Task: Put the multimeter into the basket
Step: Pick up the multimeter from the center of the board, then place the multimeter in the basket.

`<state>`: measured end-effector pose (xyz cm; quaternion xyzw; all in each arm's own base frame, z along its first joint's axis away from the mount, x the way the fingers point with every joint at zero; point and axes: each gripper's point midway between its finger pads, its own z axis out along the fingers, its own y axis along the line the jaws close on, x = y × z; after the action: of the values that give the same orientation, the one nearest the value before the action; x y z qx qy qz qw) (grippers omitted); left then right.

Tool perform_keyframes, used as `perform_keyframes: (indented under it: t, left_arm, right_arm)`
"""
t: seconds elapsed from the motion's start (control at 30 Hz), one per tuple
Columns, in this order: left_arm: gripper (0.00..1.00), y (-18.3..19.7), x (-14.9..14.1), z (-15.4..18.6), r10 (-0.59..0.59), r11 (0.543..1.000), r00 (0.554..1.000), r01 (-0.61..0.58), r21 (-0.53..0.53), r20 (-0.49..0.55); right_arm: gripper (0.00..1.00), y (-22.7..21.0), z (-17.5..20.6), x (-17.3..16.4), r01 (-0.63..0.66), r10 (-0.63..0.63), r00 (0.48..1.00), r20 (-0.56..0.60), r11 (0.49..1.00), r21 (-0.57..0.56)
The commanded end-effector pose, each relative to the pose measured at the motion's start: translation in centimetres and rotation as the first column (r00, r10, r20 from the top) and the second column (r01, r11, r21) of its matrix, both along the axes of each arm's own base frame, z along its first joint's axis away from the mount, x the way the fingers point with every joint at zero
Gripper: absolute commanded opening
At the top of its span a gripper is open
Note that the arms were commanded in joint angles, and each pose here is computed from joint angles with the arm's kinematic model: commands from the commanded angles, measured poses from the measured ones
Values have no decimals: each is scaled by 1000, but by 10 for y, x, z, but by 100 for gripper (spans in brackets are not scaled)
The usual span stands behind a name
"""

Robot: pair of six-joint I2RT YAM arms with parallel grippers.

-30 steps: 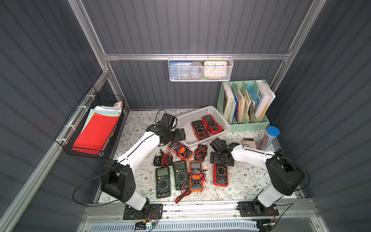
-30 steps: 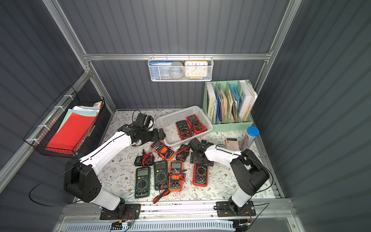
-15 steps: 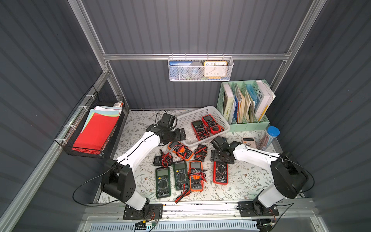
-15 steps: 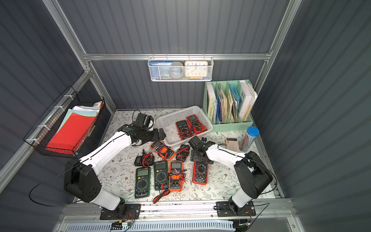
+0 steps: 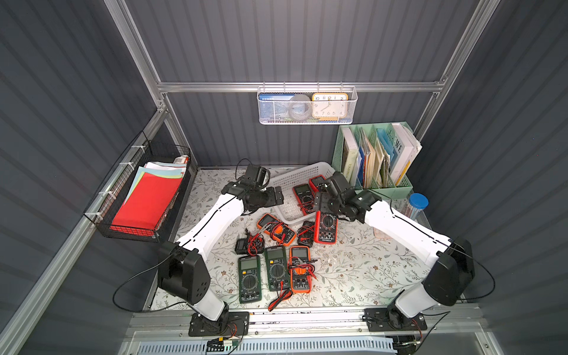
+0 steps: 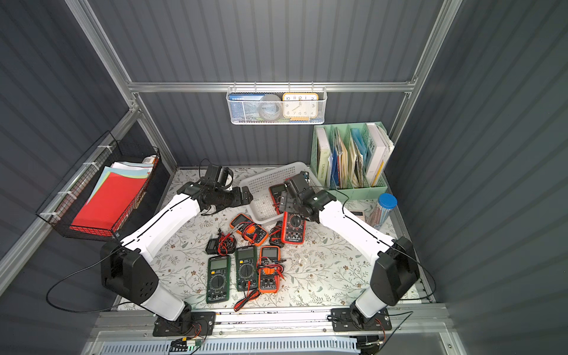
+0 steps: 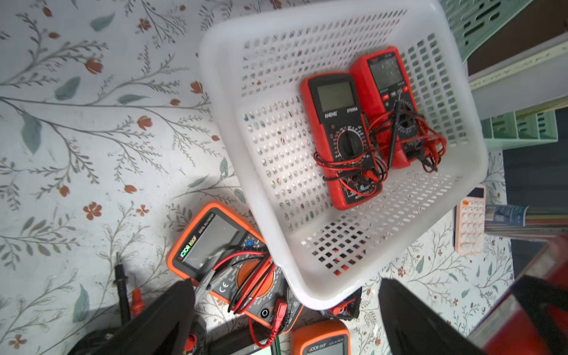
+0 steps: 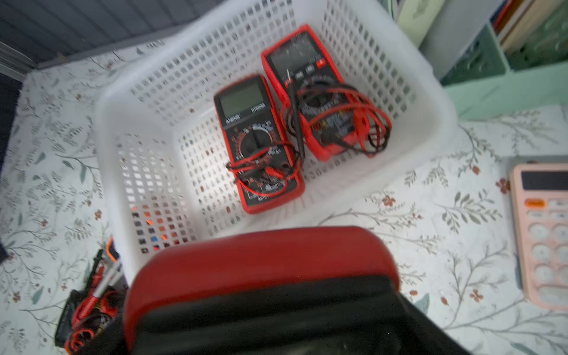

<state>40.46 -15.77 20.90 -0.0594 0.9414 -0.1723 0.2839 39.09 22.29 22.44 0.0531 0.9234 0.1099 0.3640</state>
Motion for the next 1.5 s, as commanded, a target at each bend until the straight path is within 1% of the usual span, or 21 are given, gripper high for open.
perform_keyframes:
  t: [0.0,0.07,0.23,0.37,0.4,0.5,0.67,0.77,0.93,1.13,1.2,1.33,1.47]
  left_arm:
    - [99,25,5,-8,94,996,995,-93,14,-44]
    - [99,36,8,-13,129,992,990,-128,13,-59]
    - [99,52,6,-24,177,984,980,-177,14,-88]
    - [99,57,6,-25,193,981,977,-193,10,-88]
    - [99,59,0,-36,196,981,974,-195,21,-115]
    - [99,58,-2,-42,198,980,972,-197,18,-130]
    - [99,54,-1,-50,194,980,970,-197,-4,-146]
    - [99,52,0,-55,194,980,968,-198,-9,-158]
    - [99,50,3,-60,193,980,967,-198,-18,-168]
    - [99,49,6,-60,193,979,966,-200,-23,-169]
    - [99,48,7,-60,193,980,967,-200,-26,-167]
    - [99,48,7,-59,194,979,967,-200,-24,-167]
    - [99,48,8,-57,192,980,968,-198,-26,-164]
  right_arm:
    - [69,12,23,35,-9,12,995,95,1000,-25]
    - [69,24,39,58,-15,17,987,160,1000,-17]
    - [69,46,58,108,-21,29,958,286,999,-31]
    - [69,64,48,138,-46,67,940,335,996,-72]
    - [69,68,42,144,-51,76,938,338,995,-84]
    - [69,80,18,157,-80,112,938,328,991,-109]
    - [70,103,-28,159,-174,206,940,270,975,-139]
    - [73,116,-52,151,-232,263,938,225,960,-157]
    - [79,134,-76,141,-298,330,928,176,937,-185]
    - [81,149,-99,135,-335,364,923,124,920,-201]
    - [86,152,-107,133,-342,369,923,110,917,-205]
    - [99,156,-123,131,-353,376,924,73,909,-220]
    - [99,155,-136,133,-352,371,928,38,905,-237]
